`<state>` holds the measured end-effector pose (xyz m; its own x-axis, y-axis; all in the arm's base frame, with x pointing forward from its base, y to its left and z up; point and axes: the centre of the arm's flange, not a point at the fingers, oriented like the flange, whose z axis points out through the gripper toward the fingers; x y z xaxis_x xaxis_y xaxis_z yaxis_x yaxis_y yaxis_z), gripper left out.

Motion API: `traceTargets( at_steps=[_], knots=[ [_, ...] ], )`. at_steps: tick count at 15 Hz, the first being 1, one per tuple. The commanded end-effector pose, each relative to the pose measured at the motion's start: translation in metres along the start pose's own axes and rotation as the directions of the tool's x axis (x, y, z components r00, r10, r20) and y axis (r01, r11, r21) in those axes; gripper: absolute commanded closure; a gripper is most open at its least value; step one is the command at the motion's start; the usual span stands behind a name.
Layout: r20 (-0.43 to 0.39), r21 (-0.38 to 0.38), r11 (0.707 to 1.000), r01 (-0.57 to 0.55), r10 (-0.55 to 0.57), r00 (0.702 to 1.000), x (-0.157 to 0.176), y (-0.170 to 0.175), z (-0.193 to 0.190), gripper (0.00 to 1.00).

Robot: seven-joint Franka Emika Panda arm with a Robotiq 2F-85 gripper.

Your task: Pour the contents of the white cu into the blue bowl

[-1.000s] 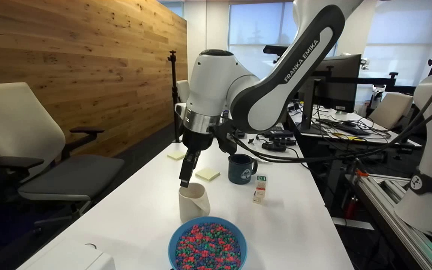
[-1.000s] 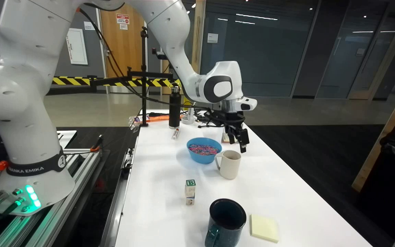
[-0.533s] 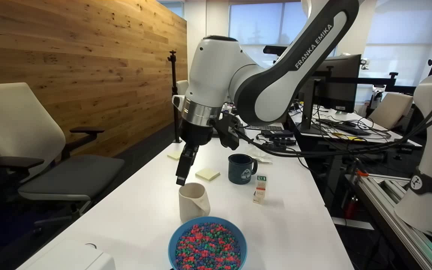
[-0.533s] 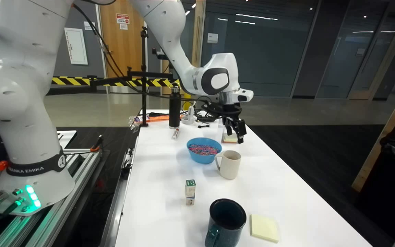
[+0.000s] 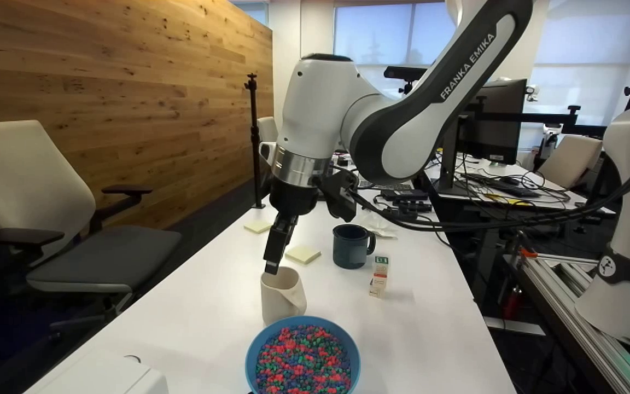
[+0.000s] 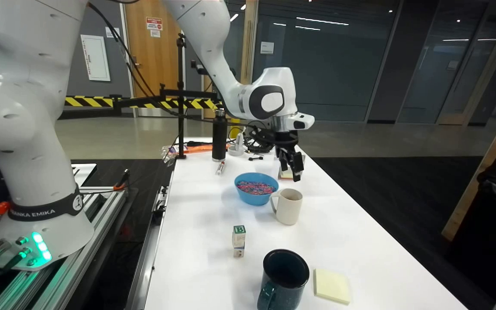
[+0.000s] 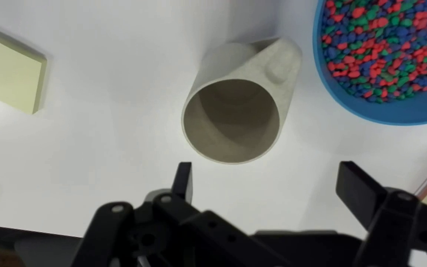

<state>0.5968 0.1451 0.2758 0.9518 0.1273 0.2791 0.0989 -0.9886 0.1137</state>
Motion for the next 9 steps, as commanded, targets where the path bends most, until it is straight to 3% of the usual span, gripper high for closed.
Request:
traceTargets(
  at_steps=[1, 9],
  knots=[
    [0.004, -0.022, 0.999, -0.038, 0.039, 0.999, -0.008, -0.001, -0.011, 0.0],
    [0.0, -0.002, 1.0, -0.025, 0.025, 1.0, 0.0, 0.001, 0.0, 0.0]
  ],
)
